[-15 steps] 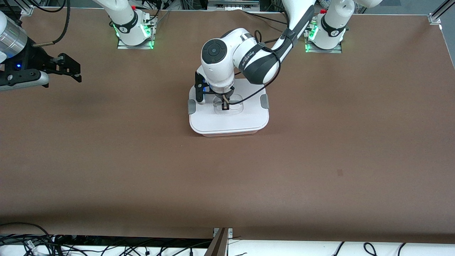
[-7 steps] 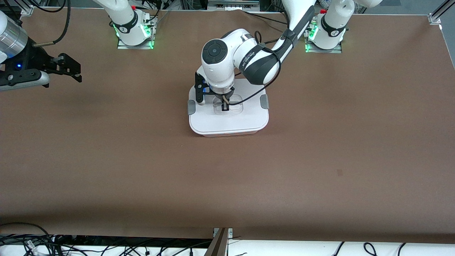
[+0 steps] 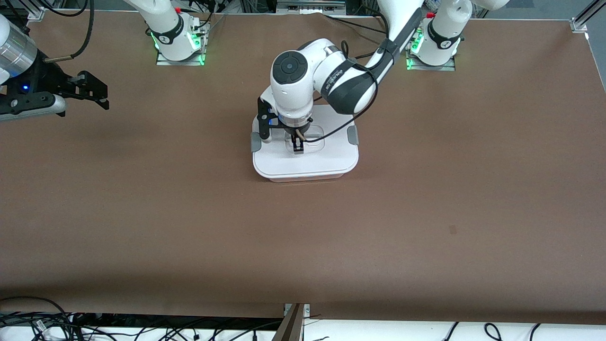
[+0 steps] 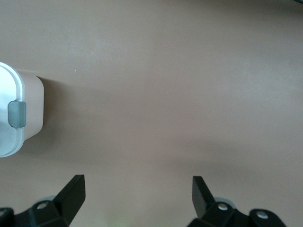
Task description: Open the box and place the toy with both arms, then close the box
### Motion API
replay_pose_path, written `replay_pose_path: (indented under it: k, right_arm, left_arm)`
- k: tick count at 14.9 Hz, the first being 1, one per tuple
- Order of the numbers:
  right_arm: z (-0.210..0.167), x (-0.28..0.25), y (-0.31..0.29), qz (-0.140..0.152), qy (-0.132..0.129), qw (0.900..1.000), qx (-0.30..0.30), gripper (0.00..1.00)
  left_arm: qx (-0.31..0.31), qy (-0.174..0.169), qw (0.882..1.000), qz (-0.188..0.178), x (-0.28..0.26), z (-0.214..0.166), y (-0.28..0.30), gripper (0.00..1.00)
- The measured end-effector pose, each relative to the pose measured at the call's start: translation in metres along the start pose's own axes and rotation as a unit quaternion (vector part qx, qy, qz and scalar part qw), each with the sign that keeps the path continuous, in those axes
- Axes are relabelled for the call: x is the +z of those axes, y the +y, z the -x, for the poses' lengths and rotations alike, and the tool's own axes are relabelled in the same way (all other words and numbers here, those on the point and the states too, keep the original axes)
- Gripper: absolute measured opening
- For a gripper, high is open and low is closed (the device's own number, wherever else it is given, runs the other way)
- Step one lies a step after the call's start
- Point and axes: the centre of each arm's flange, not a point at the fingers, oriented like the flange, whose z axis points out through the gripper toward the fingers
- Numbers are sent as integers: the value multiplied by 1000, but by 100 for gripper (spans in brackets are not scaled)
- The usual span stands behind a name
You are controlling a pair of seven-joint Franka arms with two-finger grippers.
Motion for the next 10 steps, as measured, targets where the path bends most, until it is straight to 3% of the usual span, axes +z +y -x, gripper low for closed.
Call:
replay_pose_path:
  k: [3, 10]
  right_arm:
    - [0, 0, 0, 0, 0, 1000, 0, 100]
    - [0, 0, 0, 0, 0, 1000, 0, 100]
  left_arm:
    - [-60, 4, 998, 11, -20, 49, -61, 100]
    - [-222, 2, 975, 20, -64, 242, -212, 100]
